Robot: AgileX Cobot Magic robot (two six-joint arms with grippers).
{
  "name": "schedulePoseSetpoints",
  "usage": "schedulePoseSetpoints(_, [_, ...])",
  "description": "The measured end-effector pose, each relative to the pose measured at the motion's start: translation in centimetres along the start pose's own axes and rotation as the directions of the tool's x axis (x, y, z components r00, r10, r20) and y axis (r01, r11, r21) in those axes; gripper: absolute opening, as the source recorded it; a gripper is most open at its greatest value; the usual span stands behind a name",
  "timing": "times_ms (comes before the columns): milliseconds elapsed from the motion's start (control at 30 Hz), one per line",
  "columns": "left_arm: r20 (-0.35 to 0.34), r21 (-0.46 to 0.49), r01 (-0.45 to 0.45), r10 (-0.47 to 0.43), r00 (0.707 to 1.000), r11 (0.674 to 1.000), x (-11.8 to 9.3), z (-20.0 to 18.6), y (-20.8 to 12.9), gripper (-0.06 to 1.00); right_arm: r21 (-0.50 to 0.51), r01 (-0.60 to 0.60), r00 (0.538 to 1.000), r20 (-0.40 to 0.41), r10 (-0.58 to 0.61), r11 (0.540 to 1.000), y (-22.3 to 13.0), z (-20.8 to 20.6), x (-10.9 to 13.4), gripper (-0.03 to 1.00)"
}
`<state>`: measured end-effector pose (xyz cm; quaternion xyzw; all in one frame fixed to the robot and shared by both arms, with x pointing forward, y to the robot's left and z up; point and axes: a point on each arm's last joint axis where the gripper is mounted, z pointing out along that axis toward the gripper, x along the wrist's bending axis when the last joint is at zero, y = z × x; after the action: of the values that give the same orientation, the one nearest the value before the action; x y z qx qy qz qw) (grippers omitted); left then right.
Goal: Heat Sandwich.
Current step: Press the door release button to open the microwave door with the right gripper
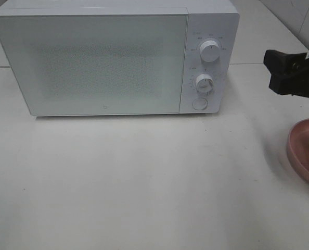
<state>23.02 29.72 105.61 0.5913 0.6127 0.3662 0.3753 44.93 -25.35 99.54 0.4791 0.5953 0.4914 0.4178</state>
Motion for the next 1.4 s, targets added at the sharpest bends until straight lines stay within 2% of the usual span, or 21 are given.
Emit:
schedulePoseSetpoints(67, [0.000, 0.000, 0.000, 0.000, 1.000, 1.000, 0.0, 0.0, 0.0, 0.96, 0.015, -0.013, 0.999, 0.033, 0.013, 1.000, -1.2, 0.2, 0.3, 0.76])
schedulePoseSetpoints(200, [0.000, 0.000, 0.000, 0.000, 1.000, 1.000, 0.0, 0.0, 0.0, 0.96, 0.031, 0.003, 0.999, 0.043, -0.004, 1.000, -2.3, 0.5, 1.3, 0.76])
schedulePoseSetpoints(433, [0.000, 0.000, 0.000, 0.000, 1.000, 1.000, 0.0, 0.0, 0.0, 0.96, 0.041, 0.014, 1.000, 0.013, -0.015, 0.999, -3.3, 0.9, 3.1, 0.76])
schedulePoseSetpoints(900, [0.000, 0.000, 0.000, 0.000, 1.000, 1.000, 0.0, 0.0, 0.0, 0.96, 0.055, 0.019, 0.998, 0.064, -0.022, 0.998, -5.5, 0.9, 6.5, 0.76])
schedulePoseSetpoints(1033, [0.000, 0.000, 0.000, 0.000, 1.000, 1.000, 0.0, 0.0, 0.0, 0.96, 0.096, 0.014, 0.995, 0.099, -0.024, 0.995, -6.8, 0.7, 7.5, 0.76])
schedulePoseSetpoints(1400, [0.000, 0.000, 0.000, 0.000, 1.000, 1.000, 0.0, 0.0, 0.0, 0.96, 0.116, 0.007, 0.995, 0.096, -0.019, 0.993, -7.3, 1.4, 9.0, 0.76])
